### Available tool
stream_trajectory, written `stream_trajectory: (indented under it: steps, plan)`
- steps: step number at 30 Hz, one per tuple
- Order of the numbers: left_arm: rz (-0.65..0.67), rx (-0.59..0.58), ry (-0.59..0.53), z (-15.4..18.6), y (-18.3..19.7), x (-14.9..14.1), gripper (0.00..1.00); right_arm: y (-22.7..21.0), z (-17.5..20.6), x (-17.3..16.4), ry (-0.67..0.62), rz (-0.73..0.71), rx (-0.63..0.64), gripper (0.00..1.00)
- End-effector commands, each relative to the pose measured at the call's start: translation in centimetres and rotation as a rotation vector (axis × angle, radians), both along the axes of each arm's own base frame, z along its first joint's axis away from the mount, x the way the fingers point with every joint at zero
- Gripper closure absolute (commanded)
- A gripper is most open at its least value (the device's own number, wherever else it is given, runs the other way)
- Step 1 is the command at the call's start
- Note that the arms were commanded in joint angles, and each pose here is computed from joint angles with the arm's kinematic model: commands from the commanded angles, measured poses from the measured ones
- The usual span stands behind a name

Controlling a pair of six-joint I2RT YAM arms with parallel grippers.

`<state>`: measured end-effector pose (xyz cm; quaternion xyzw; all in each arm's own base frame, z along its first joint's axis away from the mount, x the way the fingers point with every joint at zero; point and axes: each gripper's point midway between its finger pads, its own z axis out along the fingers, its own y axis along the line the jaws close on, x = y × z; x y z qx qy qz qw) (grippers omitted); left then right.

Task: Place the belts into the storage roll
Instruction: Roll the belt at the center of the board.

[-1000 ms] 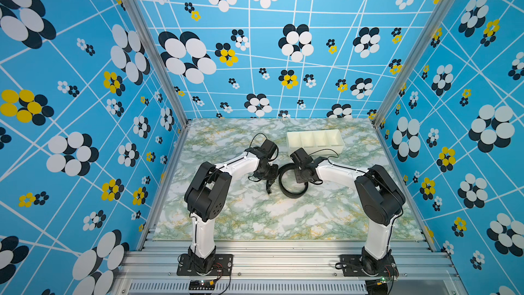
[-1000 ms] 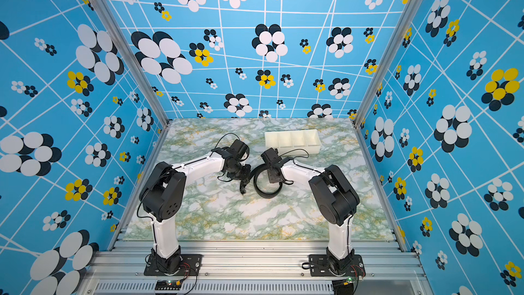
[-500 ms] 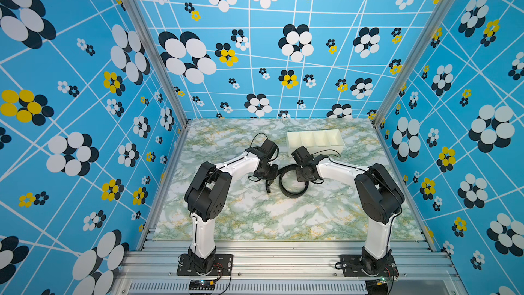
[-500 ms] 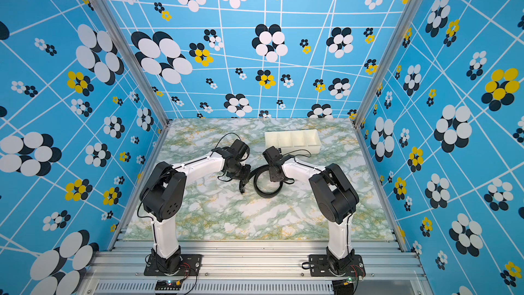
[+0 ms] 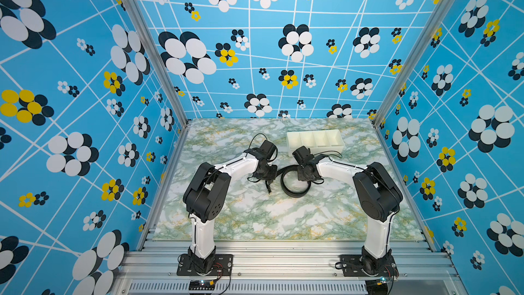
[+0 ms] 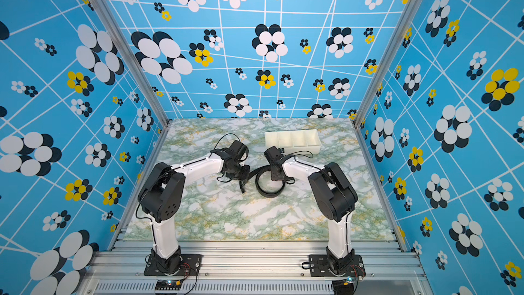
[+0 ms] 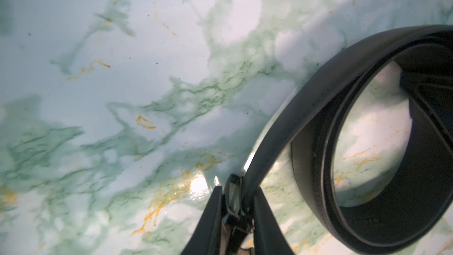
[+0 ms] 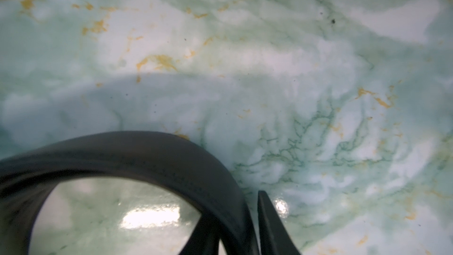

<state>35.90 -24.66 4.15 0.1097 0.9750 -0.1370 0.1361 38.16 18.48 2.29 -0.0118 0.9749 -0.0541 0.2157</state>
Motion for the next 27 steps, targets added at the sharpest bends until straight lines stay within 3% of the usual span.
stream_trajectory:
  steps: [1, 27]
  plan:
    - [0.04, 0.13, 0.139, -3.1, 4.1, -3.4, 1.0, -3.7, -1.8, -1.2, 0.074, -0.098, -0.113, 0.7]
    - [0.15, 0.124, 0.163, -3.4, 9.0, -4.8, 1.0, -6.2, -3.0, -2.6, 0.12, -0.214, -0.132, 0.64]
